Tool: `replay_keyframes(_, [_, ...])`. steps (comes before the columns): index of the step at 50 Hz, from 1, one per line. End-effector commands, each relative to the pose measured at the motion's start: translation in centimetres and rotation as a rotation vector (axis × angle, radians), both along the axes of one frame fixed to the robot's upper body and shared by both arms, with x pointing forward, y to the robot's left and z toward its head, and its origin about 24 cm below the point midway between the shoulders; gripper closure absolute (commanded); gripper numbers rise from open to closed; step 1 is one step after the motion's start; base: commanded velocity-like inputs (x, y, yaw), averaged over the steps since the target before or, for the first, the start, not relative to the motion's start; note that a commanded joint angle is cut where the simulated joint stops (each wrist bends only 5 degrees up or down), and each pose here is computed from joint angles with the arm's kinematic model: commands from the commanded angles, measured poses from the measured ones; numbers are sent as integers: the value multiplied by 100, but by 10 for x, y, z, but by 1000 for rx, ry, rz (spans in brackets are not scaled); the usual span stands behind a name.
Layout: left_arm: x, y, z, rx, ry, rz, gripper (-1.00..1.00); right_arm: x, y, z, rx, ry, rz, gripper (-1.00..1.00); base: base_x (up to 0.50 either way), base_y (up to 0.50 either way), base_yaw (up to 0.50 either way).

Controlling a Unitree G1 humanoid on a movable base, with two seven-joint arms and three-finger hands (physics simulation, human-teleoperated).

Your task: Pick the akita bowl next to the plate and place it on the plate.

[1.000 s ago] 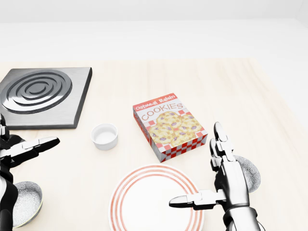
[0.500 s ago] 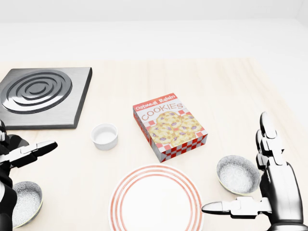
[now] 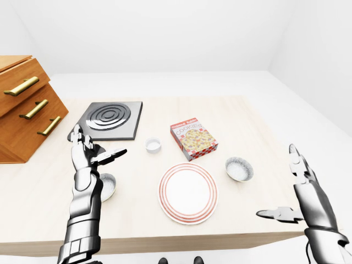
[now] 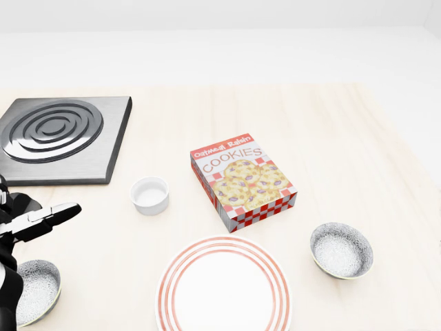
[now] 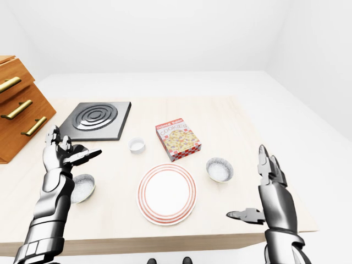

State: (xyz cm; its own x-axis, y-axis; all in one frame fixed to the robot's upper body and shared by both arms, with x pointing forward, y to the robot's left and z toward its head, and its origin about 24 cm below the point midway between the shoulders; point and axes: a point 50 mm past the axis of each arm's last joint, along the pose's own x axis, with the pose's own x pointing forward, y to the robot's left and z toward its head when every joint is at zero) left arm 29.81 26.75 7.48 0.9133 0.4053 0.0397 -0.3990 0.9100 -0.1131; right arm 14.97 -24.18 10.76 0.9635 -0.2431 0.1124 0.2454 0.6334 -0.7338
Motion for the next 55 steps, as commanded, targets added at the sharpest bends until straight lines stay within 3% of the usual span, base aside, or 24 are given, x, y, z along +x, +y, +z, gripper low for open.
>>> replay_keyframes(1, [0, 0, 1, -2, 2, 1, -100, -12, -15, -13, -176, 144, -169, -100, 0, 0, 0])
replay_keyframes(10, [2, 1, -3, -6, 4, 2, -100, 6, -2, -18, -329, 104, -182, -100, 0, 0, 0])
replay_keyframes(24, [2, 0, -1, -4, 4, -1, -100, 31, 23, -34, -452, 4, -106, -100, 0, 0, 0])
replay_keyframes(42, [1, -1, 2, -3, 3, -1, -100, 38, 28, -52, -475, -19, -65, -100, 0, 0, 0])
replay_keyframes(55, [3, -1, 0, -6, 4, -2, -100, 47, 22, -54, -624, -81, -107, -100, 0, 0, 0])
